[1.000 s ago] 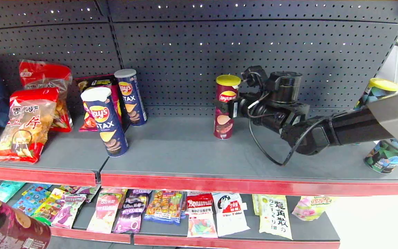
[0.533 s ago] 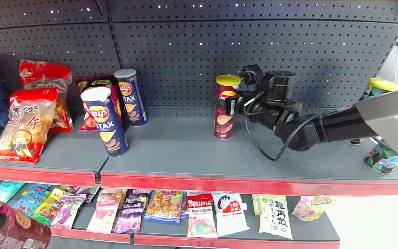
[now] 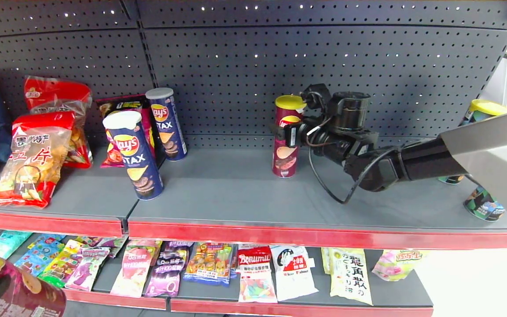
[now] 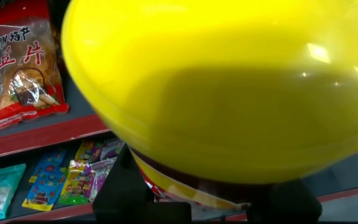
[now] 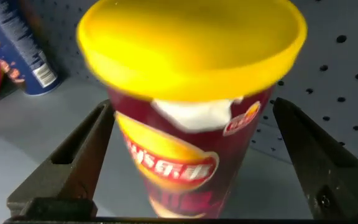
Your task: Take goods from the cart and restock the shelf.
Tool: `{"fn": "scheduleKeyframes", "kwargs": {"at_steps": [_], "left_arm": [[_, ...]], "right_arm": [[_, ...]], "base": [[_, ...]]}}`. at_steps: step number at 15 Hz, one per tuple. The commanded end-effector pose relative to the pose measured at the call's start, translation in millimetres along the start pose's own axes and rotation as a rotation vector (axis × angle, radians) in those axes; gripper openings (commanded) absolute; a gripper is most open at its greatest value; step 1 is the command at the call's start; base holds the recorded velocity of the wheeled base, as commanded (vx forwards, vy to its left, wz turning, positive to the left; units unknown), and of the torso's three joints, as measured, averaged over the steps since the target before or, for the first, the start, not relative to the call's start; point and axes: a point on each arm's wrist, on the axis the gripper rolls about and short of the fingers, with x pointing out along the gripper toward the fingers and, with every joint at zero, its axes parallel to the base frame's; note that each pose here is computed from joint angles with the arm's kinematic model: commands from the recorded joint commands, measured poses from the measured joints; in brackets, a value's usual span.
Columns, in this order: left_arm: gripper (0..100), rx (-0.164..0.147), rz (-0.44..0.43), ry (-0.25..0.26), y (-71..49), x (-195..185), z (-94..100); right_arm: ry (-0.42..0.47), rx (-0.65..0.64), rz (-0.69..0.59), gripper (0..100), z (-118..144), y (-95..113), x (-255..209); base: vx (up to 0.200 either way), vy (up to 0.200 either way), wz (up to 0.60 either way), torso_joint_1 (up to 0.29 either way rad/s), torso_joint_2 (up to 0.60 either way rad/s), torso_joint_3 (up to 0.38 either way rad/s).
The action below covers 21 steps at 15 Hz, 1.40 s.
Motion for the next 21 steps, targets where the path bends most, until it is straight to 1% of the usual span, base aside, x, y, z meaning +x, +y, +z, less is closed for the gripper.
{"fn": "scheduleKeyframes", "kwargs": {"at_steps": [1,3,6,12,13,16,19,20,21], "left_arm": [[0,0.000,0.001,0.000,0.1,0,0.1],[0,-0.001,0.001,-0.001,0.0,0,0.1],[0,0.001,0.001,-0.001,0.1,0,0.5],[0,0.001,0.001,-0.001,0.0,0,0.1],[0,0.001,0.001,-0.001,0.0,0,0.1],[0,0.000,0.001,0.000,-0.1,0,-0.3],[0,-0.002,0.000,0.002,-0.1,0,-0.8],[0,-0.002,-0.001,0.002,-0.2,0,-0.8],[0,-0.002,-0.001,0.002,-0.2,0,-0.8]], "right_arm": [[-0.005,0.000,-0.011,100,-2,0,5],[-0.014,0.000,-0.014,100,-1,0,9],[0.011,-0.001,-0.018,100,-5,-1,10],[0.007,-0.001,-0.022,100,-5,-1,12],[0.010,-0.001,-0.024,0,-7,-1,13],[0.015,-0.001,-0.028,0,-9,0,14],[0.012,-0.003,-0.038,0,-6,3,11],[0.008,-0.003,-0.053,0,-1,4,7],[0.027,-0.014,-0.074,0,7,11,-9]], "base": [[0.000,0.000,0.00,0.000,0.00,0.000],[0.000,0.000,0.00,0.000,0.00,0.000],[0.000,0.000,0.00,0.000,0.00,0.000],[0.000,0.000,0.00,0.000,0.00,0.000],[0.000,0.000,0.00,0.000,0.00,0.000],[0.000,0.000,0.00,0.000,0.00,0.000],[0.000,0.000,0.00,0.000,0.00,0.000],[0.000,0.000,0.00,0.000,0.00,0.000],[0.000,0.000,0.00,0.000,0.00,0.000]]}}
